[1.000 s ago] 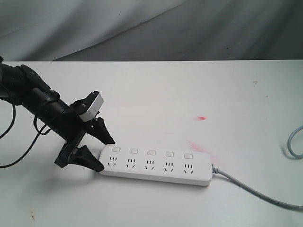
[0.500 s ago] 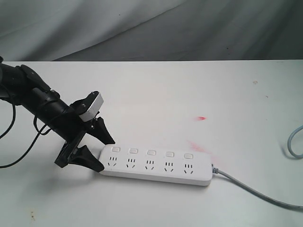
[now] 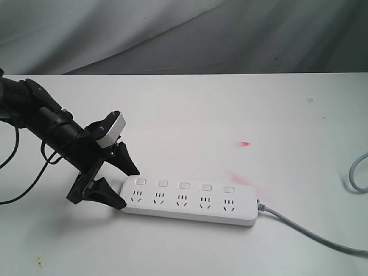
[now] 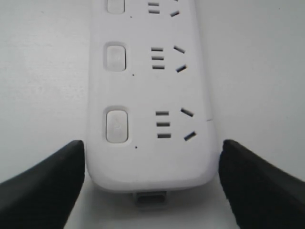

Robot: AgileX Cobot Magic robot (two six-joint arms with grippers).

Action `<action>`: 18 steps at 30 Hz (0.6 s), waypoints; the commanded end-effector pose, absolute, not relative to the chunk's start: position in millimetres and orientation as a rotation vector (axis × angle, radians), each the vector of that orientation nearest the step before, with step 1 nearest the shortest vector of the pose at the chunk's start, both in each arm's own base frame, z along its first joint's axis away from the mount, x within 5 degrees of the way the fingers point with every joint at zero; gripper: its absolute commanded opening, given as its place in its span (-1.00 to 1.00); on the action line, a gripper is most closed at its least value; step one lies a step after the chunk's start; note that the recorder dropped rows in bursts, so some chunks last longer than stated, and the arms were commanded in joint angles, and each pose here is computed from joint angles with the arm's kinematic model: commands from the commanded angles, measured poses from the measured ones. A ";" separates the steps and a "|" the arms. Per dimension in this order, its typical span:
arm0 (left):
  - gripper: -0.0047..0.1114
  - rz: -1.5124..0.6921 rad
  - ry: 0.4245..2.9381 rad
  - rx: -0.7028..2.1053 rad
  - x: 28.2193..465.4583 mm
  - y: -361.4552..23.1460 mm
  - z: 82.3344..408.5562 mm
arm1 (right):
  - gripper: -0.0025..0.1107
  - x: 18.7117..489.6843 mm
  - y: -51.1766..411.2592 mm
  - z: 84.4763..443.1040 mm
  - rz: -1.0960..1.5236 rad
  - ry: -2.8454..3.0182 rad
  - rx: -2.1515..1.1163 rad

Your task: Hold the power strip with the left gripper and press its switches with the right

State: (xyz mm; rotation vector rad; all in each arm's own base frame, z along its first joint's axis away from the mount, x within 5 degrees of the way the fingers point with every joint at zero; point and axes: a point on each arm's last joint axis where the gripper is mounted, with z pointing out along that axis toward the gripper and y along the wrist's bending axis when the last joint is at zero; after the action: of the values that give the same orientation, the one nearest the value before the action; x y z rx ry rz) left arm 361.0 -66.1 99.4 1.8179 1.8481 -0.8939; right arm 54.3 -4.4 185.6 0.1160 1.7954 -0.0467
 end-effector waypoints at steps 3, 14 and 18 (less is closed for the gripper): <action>0.70 -0.859 1.855 1.815 364.2 -65.4 99.0 | -0.91 54.2 -5.1 185.9 -0.057 1.781 0.121; 0.47 -0.663 1.892 1.487 364.5 -69.5 211.2 | -0.91 54.2 -5.1 185.9 -0.057 1.781 0.121; -0.35 -0.579 1.918 1.257 357.6 -68.5 272.0 | -0.91 54.2 -5.1 185.9 -0.057 1.781 0.121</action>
State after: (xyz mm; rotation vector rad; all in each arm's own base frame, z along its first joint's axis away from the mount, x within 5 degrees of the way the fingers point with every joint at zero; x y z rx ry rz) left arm 363.4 -68.3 228.6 1.4389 1.9019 -0.6102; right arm 54.3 -4.4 185.6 0.1160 1.7954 -0.0467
